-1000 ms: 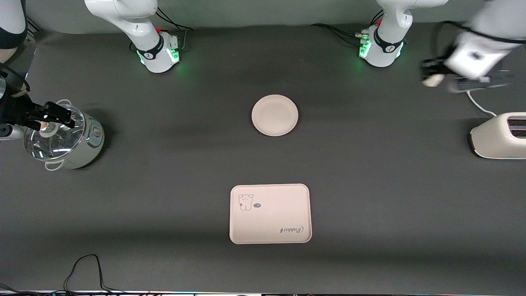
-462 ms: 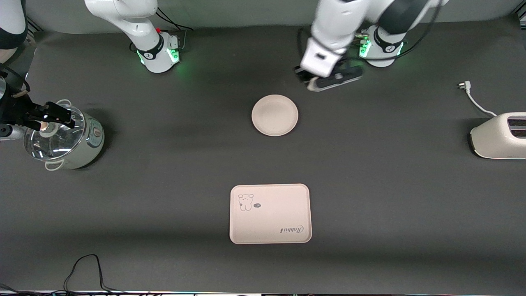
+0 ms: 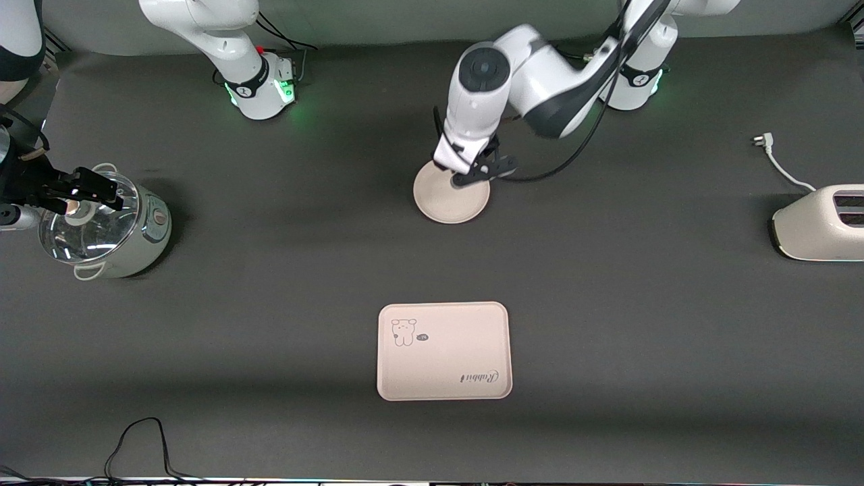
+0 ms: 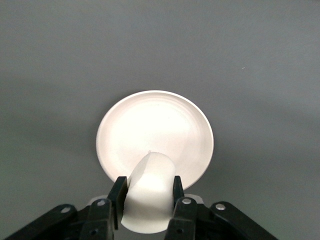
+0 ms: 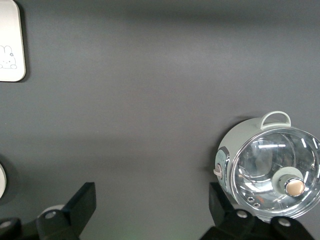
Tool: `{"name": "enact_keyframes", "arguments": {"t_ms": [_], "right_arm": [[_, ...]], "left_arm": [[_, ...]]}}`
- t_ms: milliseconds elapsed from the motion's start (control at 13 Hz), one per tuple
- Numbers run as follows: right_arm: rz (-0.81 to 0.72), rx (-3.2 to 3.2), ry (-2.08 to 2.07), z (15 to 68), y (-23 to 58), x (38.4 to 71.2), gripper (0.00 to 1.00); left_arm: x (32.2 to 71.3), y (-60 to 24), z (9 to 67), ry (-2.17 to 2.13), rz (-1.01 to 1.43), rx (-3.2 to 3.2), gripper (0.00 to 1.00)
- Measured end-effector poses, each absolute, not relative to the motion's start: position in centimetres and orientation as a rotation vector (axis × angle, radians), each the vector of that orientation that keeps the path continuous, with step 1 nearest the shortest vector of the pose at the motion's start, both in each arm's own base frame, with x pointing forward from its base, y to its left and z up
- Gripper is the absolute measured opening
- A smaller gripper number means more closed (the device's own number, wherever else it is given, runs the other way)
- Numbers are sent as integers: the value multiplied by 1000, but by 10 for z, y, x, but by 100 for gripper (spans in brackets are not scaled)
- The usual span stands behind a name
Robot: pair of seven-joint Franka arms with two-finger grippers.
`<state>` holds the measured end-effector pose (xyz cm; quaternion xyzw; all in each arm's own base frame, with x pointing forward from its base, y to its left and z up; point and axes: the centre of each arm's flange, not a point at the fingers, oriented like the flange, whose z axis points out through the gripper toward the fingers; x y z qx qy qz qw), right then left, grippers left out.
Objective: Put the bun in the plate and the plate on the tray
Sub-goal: 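Lower the bun onto the plate and open the left gripper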
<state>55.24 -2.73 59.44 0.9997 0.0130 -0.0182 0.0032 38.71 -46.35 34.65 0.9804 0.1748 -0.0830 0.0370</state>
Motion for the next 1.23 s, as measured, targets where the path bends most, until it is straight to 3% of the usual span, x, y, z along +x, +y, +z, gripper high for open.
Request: {"name": "enact_keyframes", "arguments": {"t_ms": [308, 692, 846, 1077, 1231], "right_arm": [[-59, 3134, 41, 595, -27, 552, 100], [-65, 3135, 34, 597, -29, 550, 100], [-64, 3135, 26, 599, -32, 548, 100], [-68, 3135, 25, 599, -33, 547, 100], [-70, 3138, 25, 599, -32, 547, 100]], "left_arm": [[387, -463, 256, 518, -338, 3019, 41], [383, -467, 218, 568, -346, 3018, 44], [385, -468, 219, 581, -340, 3014, 62], [396, -466, 235, 604, -318, 3036, 97], [410, -460, 271, 627, -280, 3082, 100]]}}
